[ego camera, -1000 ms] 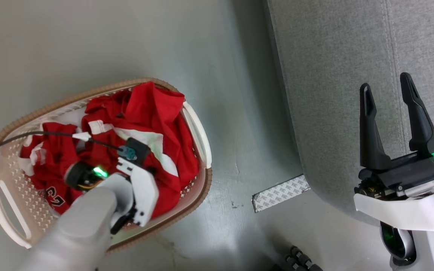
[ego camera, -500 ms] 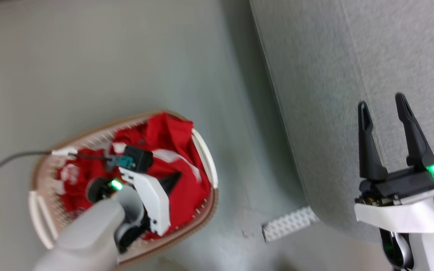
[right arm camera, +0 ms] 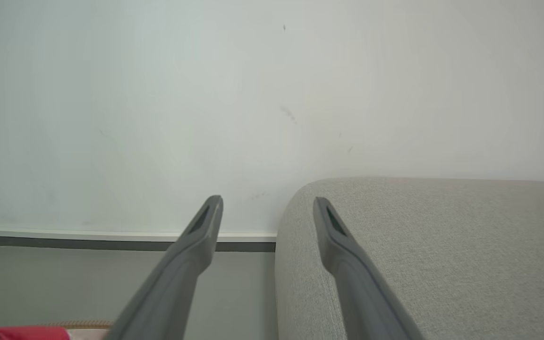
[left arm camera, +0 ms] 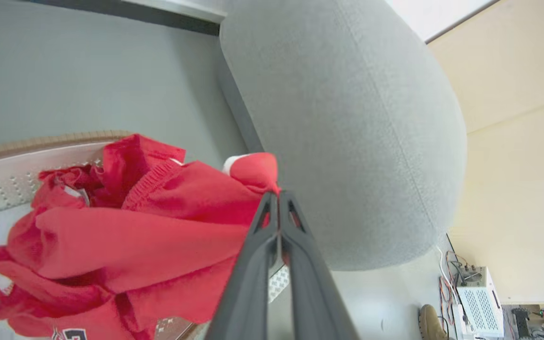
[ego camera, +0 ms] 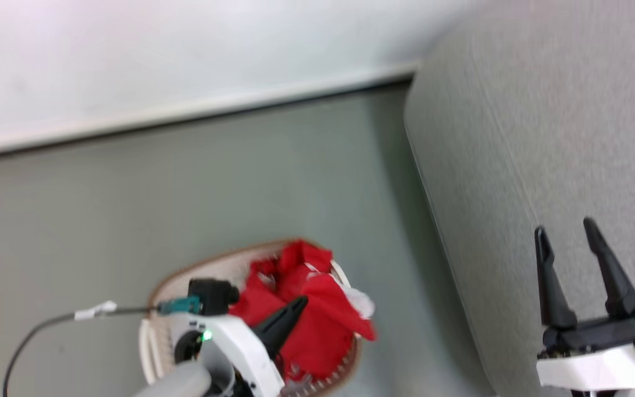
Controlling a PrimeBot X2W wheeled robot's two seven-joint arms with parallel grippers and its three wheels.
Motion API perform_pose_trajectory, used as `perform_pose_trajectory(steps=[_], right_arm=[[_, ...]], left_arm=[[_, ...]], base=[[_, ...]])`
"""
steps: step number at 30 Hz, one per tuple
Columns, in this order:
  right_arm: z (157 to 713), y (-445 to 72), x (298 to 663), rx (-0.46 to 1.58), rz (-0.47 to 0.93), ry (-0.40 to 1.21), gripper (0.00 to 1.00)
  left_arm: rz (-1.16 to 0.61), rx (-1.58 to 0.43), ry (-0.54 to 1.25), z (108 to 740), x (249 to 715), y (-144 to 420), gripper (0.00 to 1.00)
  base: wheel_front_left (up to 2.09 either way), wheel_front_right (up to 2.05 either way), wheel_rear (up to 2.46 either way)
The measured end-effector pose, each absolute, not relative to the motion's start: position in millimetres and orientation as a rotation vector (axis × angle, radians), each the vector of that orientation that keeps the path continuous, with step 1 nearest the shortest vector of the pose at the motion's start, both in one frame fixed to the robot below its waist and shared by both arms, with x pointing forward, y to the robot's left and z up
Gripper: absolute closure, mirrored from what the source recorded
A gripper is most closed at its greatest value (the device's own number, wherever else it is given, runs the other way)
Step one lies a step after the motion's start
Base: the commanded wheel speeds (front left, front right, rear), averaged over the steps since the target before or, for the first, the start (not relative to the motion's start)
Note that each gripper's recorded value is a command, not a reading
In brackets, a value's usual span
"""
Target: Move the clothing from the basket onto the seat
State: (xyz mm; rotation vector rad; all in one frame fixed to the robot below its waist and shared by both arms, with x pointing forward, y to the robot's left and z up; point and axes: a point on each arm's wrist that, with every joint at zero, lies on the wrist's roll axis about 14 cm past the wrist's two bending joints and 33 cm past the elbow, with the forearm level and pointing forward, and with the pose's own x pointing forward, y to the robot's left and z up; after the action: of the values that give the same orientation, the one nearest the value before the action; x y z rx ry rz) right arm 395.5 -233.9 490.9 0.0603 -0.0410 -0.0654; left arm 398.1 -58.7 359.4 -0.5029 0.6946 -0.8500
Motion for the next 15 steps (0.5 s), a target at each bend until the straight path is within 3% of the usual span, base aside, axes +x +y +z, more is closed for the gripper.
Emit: perform_pose_trajectory(steps=[15], right_arm=[[539.0,-173.0,345.1,0.063,0.158,-0.169,0.00]], left_arm=[[-0.752,-0.540,0.272,500.9,377.1,-14.0,1.00]], base=[[0.00,0.00,0.00]])
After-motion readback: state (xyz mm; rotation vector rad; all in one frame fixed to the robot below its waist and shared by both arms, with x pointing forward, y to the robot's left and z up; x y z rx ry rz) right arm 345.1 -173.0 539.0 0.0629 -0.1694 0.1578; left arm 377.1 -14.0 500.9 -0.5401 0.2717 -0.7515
